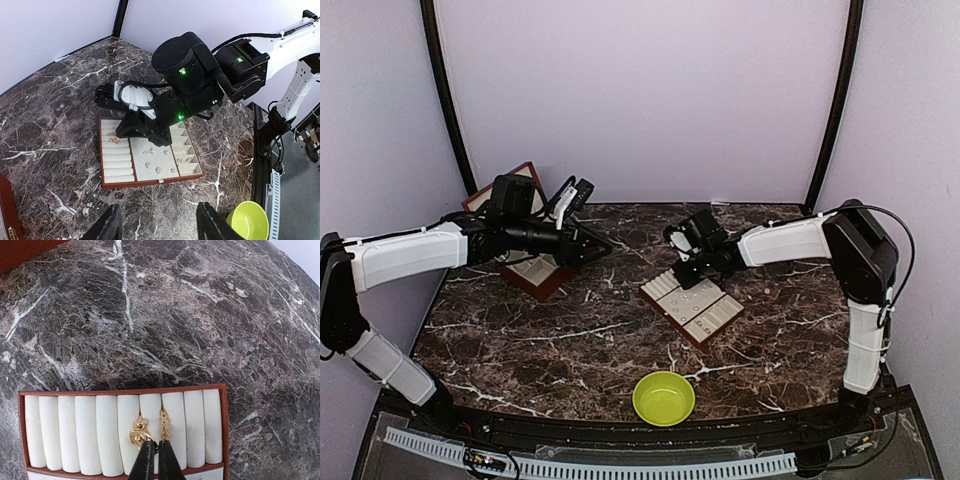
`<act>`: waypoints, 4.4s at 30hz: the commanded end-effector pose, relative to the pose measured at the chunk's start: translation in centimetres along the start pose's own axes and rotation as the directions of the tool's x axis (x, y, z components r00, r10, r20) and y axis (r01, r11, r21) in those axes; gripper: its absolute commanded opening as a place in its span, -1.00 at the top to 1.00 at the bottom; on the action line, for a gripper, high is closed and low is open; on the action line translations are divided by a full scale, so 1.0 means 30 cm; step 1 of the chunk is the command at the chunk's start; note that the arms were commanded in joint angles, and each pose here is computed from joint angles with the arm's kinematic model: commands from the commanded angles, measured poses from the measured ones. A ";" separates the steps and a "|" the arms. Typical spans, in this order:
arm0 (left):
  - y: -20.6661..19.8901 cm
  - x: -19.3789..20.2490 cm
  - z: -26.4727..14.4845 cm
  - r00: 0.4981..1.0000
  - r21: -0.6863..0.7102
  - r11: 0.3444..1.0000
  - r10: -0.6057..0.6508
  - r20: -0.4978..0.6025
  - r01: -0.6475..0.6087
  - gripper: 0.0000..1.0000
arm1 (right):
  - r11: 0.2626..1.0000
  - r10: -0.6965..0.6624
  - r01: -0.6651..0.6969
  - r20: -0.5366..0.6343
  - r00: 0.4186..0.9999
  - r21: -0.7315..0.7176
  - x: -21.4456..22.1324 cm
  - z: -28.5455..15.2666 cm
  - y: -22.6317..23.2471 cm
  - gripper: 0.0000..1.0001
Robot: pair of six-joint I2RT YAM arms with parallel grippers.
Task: Organize the mixed jewelry
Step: Place the ring in the ring tray, then pick up the ring from the ring tray.
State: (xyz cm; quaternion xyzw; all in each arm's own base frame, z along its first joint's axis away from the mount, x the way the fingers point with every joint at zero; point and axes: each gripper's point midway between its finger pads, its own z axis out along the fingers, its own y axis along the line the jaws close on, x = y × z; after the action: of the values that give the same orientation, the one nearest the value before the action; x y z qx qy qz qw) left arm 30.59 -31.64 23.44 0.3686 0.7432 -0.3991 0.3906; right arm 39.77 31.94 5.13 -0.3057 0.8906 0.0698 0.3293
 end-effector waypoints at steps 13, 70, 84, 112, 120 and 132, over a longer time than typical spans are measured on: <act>-0.009 -0.040 -0.050 0.999 -0.037 0.999 0.014 0.031 -0.012 -0.07 | 0.974 0.046 -0.041 -0.016 0.999 0.222 -0.076 -0.070 -0.109 0.88; -0.010 -0.068 -0.102 0.999 -0.099 0.995 -0.001 0.049 0.006 -0.09 | 0.951 0.112 -0.088 -0.065 0.992 0.297 -0.106 -0.074 -0.144 0.54; -0.001 -0.059 -0.096 0.999 -0.105 0.994 -0.015 0.044 0.020 -0.10 | 0.965 0.179 -0.152 -0.112 0.977 0.216 -0.058 0.012 -0.165 0.55; 0.003 -0.056 -0.093 0.999 -0.109 0.994 -0.020 0.042 0.024 -0.11 | 0.967 0.193 -0.168 -0.119 0.974 0.193 -0.033 0.078 -0.178 0.82; 0.005 -0.053 -0.091 0.999 -0.110 0.994 -0.021 0.039 0.026 -0.11 | 0.970 0.190 -0.166 -0.126 0.974 0.178 -0.022 0.092 -0.173 0.87; 0.016 -0.050 -0.080 0.996 -0.110 0.991 -0.065 0.053 0.070 -0.11 | 0.968 0.179 -0.163 -0.069 0.981 0.193 -0.055 0.026 -0.193 1.00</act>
State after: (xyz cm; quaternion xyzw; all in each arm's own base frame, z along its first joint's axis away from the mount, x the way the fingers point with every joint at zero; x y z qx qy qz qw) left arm 31.01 -29.99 24.95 0.3272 0.7659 -0.3695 0.4122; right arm 44.44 28.95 4.45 -0.2021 0.9358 0.0010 0.2887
